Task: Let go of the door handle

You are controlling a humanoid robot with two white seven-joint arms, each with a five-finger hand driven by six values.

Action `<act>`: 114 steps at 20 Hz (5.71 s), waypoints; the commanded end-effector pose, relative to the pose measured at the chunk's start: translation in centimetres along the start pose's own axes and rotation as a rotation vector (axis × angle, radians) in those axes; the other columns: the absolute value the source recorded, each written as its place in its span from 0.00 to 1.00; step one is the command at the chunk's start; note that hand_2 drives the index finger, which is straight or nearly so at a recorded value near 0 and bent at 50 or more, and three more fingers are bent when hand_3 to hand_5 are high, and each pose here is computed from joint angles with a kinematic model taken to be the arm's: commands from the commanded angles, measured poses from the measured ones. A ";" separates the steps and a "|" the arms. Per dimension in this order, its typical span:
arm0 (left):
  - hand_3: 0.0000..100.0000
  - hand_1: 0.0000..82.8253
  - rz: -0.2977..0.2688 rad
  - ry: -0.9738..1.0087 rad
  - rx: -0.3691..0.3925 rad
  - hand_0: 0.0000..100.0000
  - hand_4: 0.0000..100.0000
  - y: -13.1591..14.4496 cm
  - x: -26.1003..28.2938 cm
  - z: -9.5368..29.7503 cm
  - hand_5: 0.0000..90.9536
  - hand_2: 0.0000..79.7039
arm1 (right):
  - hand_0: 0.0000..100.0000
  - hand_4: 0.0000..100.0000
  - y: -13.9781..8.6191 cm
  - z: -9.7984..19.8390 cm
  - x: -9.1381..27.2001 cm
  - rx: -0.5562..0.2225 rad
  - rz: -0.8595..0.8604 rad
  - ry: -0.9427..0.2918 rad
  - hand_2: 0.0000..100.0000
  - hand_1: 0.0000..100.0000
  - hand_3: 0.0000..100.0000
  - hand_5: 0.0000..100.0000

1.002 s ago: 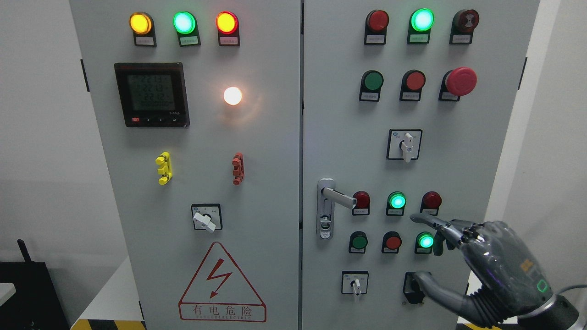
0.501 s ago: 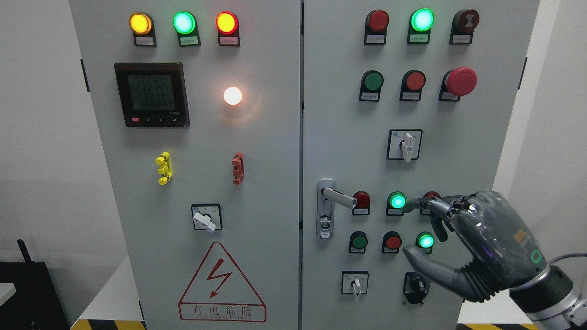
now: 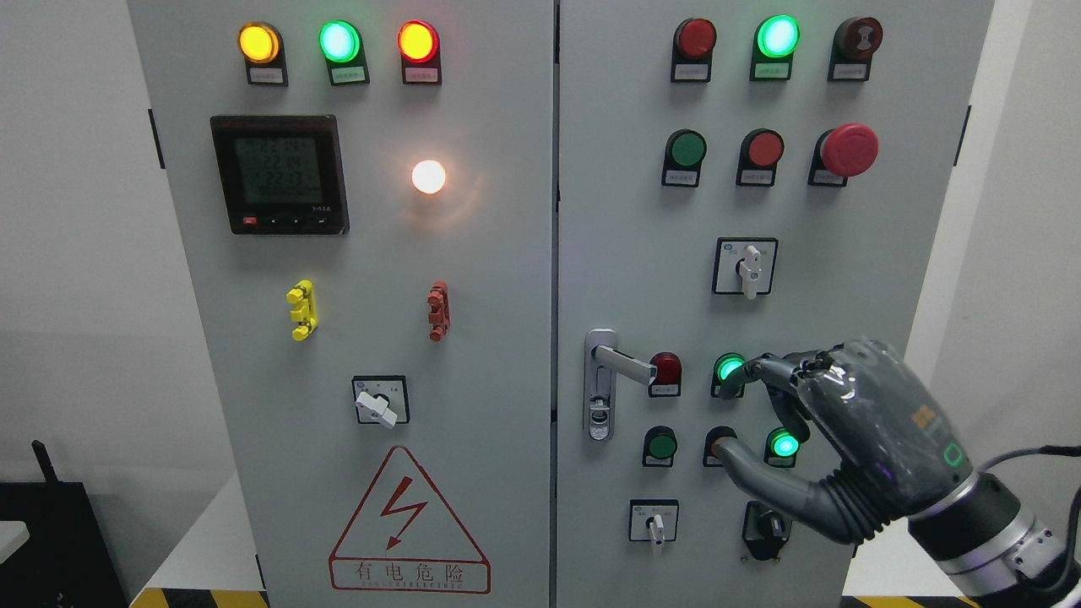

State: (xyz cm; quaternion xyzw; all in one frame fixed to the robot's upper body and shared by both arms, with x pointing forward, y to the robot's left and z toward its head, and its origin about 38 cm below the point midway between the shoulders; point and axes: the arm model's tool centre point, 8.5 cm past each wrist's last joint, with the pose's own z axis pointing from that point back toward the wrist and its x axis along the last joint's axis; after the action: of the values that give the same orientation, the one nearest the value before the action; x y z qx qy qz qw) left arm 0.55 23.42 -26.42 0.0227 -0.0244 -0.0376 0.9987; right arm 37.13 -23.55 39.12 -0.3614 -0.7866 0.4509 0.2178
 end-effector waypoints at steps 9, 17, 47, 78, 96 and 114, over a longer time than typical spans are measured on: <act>0.00 0.47 0.001 0.006 0.000 0.12 0.00 0.0 -0.1 0.0 0.00 0.00 | 0.37 1.00 2.7 -1.9 1.7 0.091 -0.042 0.064 0.45 0.21 1.00 1.00; 0.00 0.47 0.001 0.006 0.000 0.12 0.00 0.0 -0.1 0.0 0.00 0.00 | 0.36 1.00 2.8 -2.4 2.0 0.104 -0.040 0.066 0.48 0.22 1.00 1.00; 0.00 0.47 0.001 0.006 0.000 0.12 0.00 0.0 -0.1 0.0 0.00 0.00 | 0.35 1.00 2.0 -5.6 0.2 0.061 -0.117 0.179 0.46 0.26 1.00 1.00; 0.00 0.47 0.001 0.006 0.000 0.12 0.00 0.0 -0.1 0.0 0.00 0.00 | 0.35 1.00 3.1 -8.2 1.2 0.050 -0.139 0.201 0.47 0.29 1.00 1.00; 0.00 0.47 0.001 0.006 0.000 0.12 0.00 0.0 -0.1 0.0 0.00 0.00 | 0.35 1.00 3.4 -7.9 0.7 0.057 -0.133 0.223 0.48 0.29 1.00 1.00; 0.00 0.47 0.001 0.006 0.000 0.12 0.00 0.0 -0.1 0.0 0.00 0.00 | 0.36 1.00 3.9 -7.7 0.2 0.066 -0.133 0.249 0.49 0.29 1.00 1.00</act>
State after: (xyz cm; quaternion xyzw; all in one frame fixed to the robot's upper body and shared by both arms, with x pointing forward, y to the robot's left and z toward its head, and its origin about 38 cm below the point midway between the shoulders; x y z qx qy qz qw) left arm 0.54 23.42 -26.42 0.0224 -0.0241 -0.0376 0.9987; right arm 43.46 -17.66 39.70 -0.3519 -0.7628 0.4143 0.3501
